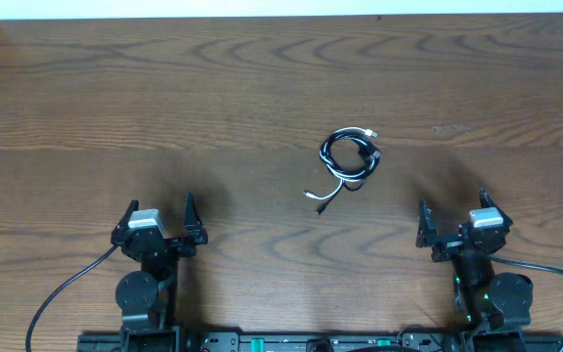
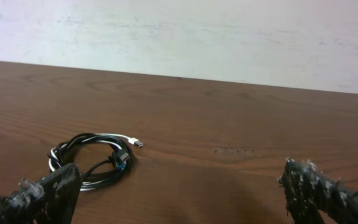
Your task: Untangle cables
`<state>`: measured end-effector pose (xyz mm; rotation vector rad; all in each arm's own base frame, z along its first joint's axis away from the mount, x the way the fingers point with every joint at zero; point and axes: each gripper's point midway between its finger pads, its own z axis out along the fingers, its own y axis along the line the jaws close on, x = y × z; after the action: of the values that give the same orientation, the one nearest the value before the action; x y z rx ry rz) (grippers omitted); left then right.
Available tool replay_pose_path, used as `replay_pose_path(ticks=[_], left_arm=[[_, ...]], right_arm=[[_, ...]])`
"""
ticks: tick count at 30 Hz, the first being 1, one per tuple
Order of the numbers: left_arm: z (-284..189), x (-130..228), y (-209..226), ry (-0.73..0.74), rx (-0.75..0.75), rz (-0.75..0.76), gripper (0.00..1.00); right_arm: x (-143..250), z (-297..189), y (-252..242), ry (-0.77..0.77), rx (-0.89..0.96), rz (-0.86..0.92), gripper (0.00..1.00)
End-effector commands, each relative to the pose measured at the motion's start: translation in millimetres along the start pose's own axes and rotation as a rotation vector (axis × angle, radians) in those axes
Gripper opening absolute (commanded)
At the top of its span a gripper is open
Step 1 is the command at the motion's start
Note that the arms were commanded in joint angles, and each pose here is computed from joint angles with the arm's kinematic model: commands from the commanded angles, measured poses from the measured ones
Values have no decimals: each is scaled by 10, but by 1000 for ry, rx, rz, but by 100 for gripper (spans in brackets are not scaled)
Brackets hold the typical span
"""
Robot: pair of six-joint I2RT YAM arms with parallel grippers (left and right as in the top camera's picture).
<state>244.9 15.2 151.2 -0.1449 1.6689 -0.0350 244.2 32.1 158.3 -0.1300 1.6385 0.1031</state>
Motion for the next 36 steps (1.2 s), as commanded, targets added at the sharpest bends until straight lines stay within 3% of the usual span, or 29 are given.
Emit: replay_pose_path(ticks=[1,29,36], left_arm=[[1,147,38,51,-18,22,99],[23,256,48,101,-22,22,99],[8,102,11,71,-7,21,99]], right_arm=[[9,0,3,0,0,-8,99],[6,-1,43,-1,-23,4,99],[6,-1,43,-1,-23,3,99]])
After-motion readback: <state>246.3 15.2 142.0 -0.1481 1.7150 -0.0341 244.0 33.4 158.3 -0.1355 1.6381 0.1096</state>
